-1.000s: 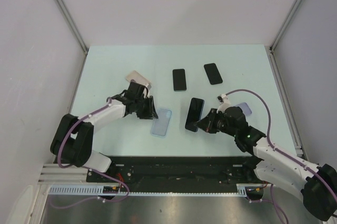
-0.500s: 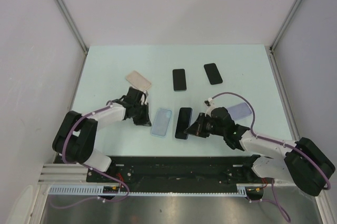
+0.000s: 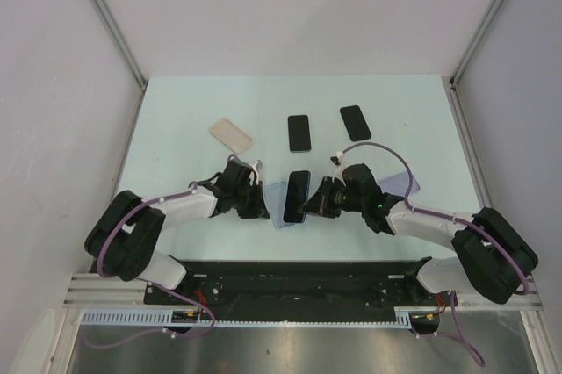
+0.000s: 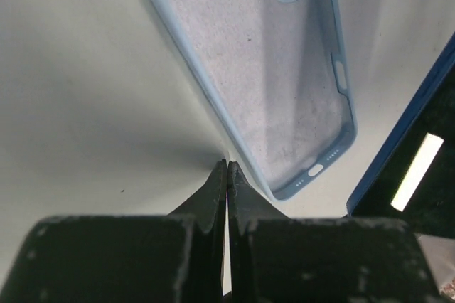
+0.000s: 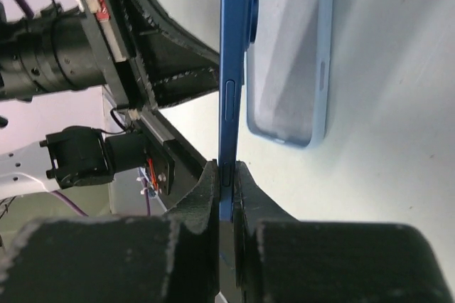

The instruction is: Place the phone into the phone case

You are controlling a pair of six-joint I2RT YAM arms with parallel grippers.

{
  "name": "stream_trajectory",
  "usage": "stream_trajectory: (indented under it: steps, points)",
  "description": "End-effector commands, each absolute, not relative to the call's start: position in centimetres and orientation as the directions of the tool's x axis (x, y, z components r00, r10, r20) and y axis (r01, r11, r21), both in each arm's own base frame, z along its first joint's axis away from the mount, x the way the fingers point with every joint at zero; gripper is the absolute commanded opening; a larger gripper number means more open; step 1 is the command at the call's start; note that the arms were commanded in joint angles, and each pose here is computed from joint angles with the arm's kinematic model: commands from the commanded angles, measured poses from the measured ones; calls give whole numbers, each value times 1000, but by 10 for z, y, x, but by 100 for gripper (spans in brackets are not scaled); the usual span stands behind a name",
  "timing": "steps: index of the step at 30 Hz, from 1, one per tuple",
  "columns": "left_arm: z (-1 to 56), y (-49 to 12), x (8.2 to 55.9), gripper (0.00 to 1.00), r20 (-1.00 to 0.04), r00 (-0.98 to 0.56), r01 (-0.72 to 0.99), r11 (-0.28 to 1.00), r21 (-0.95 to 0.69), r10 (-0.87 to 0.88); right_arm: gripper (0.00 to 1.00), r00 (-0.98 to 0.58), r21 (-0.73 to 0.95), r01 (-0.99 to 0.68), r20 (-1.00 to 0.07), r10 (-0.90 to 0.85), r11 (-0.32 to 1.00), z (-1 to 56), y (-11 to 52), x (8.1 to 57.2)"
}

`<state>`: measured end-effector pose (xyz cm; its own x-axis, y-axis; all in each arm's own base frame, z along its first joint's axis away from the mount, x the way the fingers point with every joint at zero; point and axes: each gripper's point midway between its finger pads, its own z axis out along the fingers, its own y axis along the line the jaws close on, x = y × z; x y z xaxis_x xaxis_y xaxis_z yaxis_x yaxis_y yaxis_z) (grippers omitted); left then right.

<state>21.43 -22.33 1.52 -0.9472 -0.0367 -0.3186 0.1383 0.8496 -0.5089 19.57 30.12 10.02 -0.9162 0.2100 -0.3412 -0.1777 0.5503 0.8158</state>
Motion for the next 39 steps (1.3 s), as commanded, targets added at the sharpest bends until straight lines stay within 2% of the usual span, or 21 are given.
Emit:
stream_trajectory:
  steps: [1, 3, 5, 13, 15, 20, 27, 39]
  points:
    - [33, -213, 232, 0, -416, -907, 141, 883, -447, -66, 0, -912, 810, -273, -390, 130, 519, 117, 308, 213]
    - [39, -206, 240, 0, -455, -889, 152, 896, -417, -61, 0, -902, 789, -312, -421, 95, 529, 121, 306, 225]
    - [41, -200, 248, 0, -469, -880, 141, 905, -401, -70, 0, -923, 782, -297, -383, 46, 548, 109, 303, 223]
    - [21, -202, 253, 0, -411, -909, 119, 901, -418, -70, 0, -935, 797, -334, -346, -73, 503, 104, 316, 221]
    - [20, -207, 254, 0, -407, -911, 127, 889, -440, -71, 0, -946, 796, -311, -309, -93, 520, 93, 314, 218]
    - [19, -216, 256, 0, -405, -912, 144, 870, -472, -69, 0, -951, 807, -307, -284, -124, 505, 86, 319, 218]
    - [17, -220, 257, 0, -397, -916, 148, 863, -484, -65, 0, -968, 817, -249, -196, -156, 519, 61, 323, 213]
    - [15, -228, 251, 0, -374, -925, 150, 836, -528, -70, 0, -971, 825, -232, -170, -166, 515, 48, 327, 215]
